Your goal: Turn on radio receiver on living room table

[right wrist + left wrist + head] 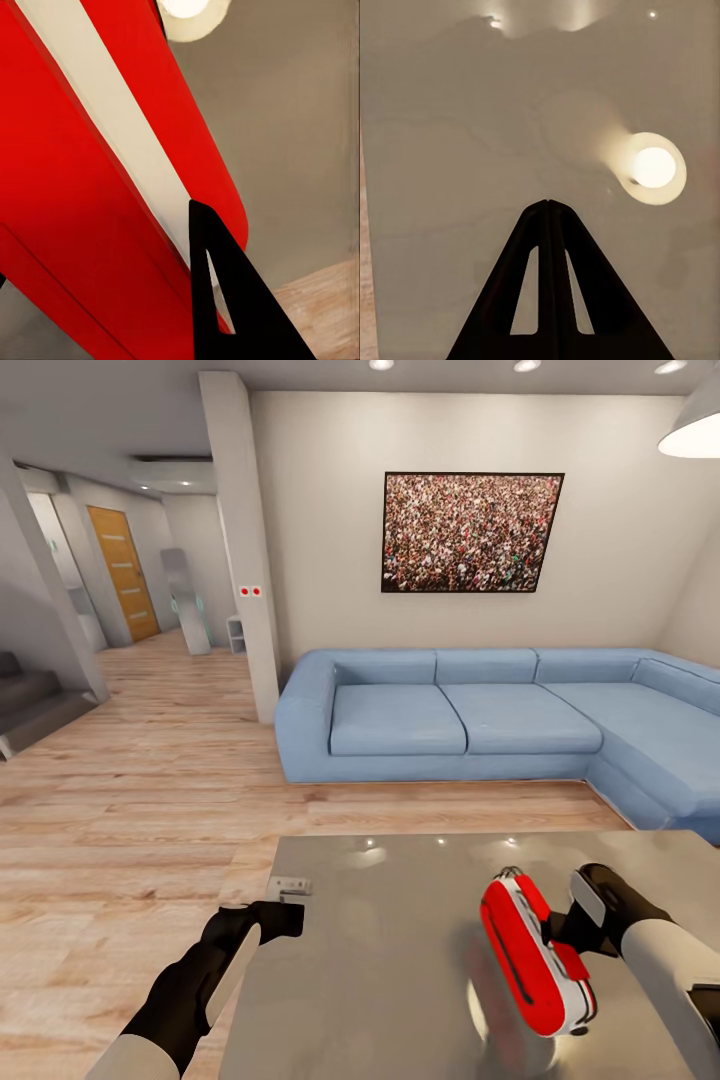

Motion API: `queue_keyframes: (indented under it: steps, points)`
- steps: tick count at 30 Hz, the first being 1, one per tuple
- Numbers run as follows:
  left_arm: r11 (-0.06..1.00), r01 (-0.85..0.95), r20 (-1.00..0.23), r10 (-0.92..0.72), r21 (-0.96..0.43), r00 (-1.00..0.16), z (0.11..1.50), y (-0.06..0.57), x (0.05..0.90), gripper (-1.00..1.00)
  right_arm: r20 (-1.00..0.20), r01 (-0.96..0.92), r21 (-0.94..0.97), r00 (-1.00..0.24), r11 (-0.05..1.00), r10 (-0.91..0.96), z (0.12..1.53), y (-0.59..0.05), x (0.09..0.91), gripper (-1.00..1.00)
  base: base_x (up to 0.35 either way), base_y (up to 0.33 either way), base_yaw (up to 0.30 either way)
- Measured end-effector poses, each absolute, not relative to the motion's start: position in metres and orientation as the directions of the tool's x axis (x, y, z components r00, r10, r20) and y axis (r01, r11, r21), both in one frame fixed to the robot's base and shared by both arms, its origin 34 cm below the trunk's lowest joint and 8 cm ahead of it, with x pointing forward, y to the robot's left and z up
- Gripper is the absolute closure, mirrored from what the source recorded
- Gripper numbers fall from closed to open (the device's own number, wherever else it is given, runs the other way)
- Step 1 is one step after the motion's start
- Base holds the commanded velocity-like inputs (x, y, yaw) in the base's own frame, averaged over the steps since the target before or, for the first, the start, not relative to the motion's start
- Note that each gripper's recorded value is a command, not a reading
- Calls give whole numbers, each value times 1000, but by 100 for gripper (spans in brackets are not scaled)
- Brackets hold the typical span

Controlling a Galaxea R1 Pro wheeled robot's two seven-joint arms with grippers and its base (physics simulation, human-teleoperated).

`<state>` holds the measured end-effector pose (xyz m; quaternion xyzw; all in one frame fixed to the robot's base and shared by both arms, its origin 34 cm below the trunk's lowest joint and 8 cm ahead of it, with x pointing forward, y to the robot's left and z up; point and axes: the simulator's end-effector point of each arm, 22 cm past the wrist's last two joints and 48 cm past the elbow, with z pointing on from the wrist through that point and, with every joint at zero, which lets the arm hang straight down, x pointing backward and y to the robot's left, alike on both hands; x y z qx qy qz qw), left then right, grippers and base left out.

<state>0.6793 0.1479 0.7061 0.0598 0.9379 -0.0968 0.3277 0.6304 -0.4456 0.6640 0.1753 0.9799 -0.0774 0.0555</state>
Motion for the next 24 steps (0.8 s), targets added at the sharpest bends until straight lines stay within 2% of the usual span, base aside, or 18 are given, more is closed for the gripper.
queue_keyframes:
  steps: [24]
  points:
    - [974,176,-626,49,-142,-778,706,148,679,100,-148,364,-195,-929,911,340,672,-484,622,100,0,0,0]
